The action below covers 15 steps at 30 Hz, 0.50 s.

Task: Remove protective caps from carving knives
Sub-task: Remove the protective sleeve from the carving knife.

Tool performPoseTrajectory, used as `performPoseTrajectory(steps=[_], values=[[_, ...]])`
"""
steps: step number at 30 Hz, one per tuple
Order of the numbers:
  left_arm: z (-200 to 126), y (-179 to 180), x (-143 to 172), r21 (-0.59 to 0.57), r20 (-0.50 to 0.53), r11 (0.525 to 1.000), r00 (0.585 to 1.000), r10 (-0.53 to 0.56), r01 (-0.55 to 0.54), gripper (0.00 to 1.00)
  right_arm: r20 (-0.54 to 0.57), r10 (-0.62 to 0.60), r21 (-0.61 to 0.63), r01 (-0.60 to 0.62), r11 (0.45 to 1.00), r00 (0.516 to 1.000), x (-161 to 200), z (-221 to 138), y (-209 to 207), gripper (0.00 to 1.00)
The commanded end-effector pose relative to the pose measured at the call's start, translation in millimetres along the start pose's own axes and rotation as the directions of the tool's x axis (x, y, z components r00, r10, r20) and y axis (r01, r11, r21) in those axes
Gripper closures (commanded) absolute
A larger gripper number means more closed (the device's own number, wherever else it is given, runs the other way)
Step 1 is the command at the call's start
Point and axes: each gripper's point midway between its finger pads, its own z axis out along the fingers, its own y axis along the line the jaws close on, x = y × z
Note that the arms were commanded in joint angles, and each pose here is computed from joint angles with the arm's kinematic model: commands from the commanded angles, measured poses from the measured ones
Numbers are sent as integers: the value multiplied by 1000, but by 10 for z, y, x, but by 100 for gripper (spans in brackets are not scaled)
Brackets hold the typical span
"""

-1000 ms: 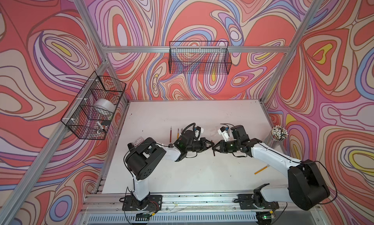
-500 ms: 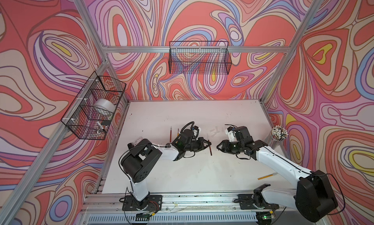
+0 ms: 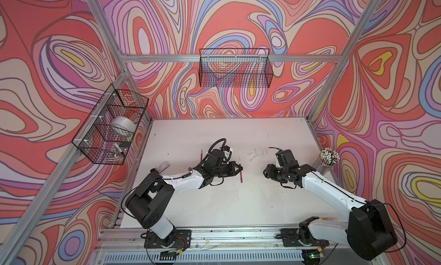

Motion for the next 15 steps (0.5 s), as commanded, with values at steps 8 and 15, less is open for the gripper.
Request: performPoseTrajectory(steps=[8,15], values=[[-226,68,91,-102,-60,986,990,129,-135,97,127,-73,-61,81,995,989,-378,16,226,30],[-256,66,182,-96,-106,981,982,157,-167,96,139,-128,-153,149,977,982,-408,34,422,30]])
